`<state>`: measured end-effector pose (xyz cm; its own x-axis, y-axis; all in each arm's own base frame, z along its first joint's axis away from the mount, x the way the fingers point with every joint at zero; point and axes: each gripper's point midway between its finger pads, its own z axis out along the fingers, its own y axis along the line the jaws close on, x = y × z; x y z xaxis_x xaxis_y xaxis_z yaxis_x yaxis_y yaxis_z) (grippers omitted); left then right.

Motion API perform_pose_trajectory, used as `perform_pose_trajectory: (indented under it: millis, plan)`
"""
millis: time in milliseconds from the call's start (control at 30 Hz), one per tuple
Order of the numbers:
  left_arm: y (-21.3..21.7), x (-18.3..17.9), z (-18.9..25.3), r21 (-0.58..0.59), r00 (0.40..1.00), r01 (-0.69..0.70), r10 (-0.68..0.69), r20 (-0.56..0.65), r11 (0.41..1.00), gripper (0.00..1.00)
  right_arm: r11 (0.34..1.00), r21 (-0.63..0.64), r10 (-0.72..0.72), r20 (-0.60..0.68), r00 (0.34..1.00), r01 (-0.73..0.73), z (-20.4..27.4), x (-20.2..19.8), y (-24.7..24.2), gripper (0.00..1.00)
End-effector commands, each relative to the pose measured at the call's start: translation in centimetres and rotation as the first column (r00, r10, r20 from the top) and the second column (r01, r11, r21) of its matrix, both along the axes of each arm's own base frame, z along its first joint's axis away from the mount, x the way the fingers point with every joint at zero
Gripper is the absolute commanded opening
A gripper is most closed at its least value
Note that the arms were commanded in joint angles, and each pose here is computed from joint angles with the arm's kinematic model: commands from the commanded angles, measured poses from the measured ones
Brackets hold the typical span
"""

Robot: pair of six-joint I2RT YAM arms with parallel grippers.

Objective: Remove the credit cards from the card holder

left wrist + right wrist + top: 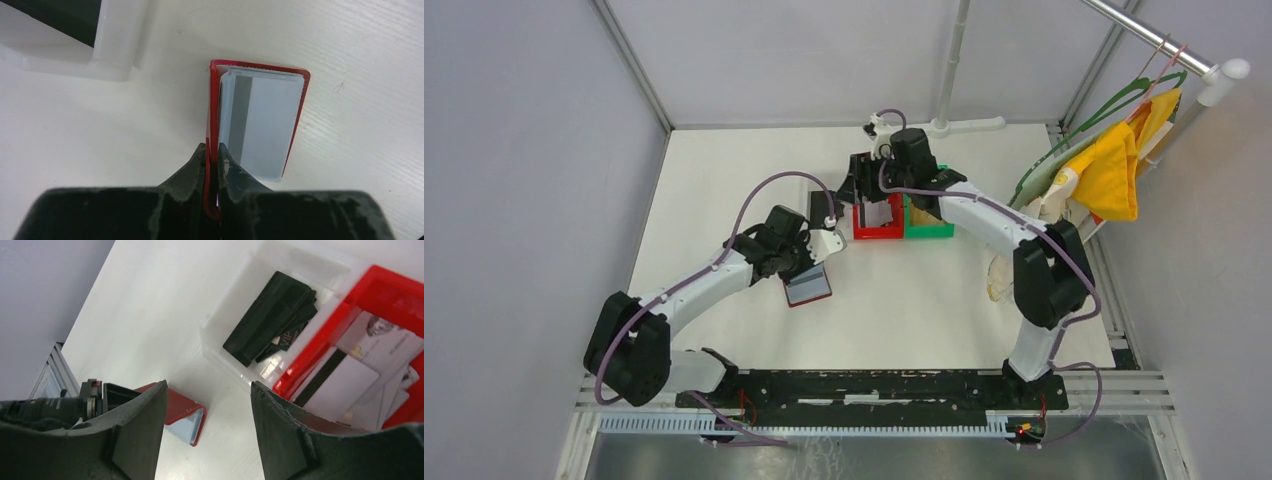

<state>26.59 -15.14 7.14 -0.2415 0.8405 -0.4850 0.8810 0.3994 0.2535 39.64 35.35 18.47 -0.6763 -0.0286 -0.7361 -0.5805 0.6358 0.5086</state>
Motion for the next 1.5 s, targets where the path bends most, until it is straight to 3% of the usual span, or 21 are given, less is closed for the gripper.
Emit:
perform_pose_trajectory:
  millis: [0,67,167,433,533,667,767,933,1067,1267,1467]
  plan:
    - [-2.3,-0.3,0.5,-0.096,0.996,-0.07,0.065,-0.057,0.993,0.23,0.999,0.019,-0.051,0.06,0.997,0.049,0.6,-1.9,-2.4,0.68]
    - [-3.2,-2.5,-0.3,-0.118,0.982,-0.061,0.038,-0.183,0.991,0.32,0.998,0.015,-0.068,0.063,0.996,0.068,-0.2,-2.9,-3.4,0.71]
    - [-3.7,-5.7,-2.2,-0.122,0.95,-0.056,0.015,-0.311,0.991,0.36,0.996,0.0,-0.093,0.051,0.994,0.093,-1.3,-4.4,-4.8,0.77]
    - [-4.5,-8.7,-2.9,-0.143,0.943,0.094,-0.134,-0.304,0.985,0.48,0.997,0.022,-0.08,0.056,0.995,0.079,-0.5,-6.4,-5.9,0.84]
    - [-4.3,-9.4,-3.2,-0.145,0.929,0.135,-0.176,-0.326,0.98,0.62,0.997,0.032,-0.078,0.059,0.995,0.076,-0.1,-6.9,-6.3,0.85]
    - [-4.3,-10.3,-4.0,-0.149,0.907,0.168,-0.212,-0.363,0.974,0.71,0.996,0.055,-0.072,0.06,0.996,0.068,0.3,-8.1,-6.8,0.89]
    - [-5.3,-10.7,-3.3,-0.211,0.893,0.187,-0.255,-0.371,0.959,0.81,0.997,0.059,-0.061,0.066,0.996,0.057,0.2,-9.2,-7.4,0.98]
    - [-6.6,-8.7,0.0,-0.294,0.905,0.205,-0.296,-0.307,0.934,0.85,0.993,0.059,-0.108,0.085,0.991,0.103,-0.1,-9.7,-9.5,0.98]
    - [-6.3,-6.0,4.0,-0.398,0.92,0.128,-0.259,-0.296,0.909,0.87,0.986,0.028,-0.165,0.12,0.979,0.163,-0.4,-9.4,-11.4,0.98]
    - [-2.2,-2.1,8.9,-0.478,0.948,0.03,-0.176,-0.265,0.878,0.88,0.96,-0.045,-0.266,0.168,0.949,0.277,-1.2,-8.6,-14.6,0.98]
    - [2.7,-0.8,9.3,-0.463,0.962,-0.059,-0.074,-0.263,0.885,0.87,0.912,-0.095,-0.373,0.215,0.902,0.4,-2.3,-8.4,-18.5,0.98]
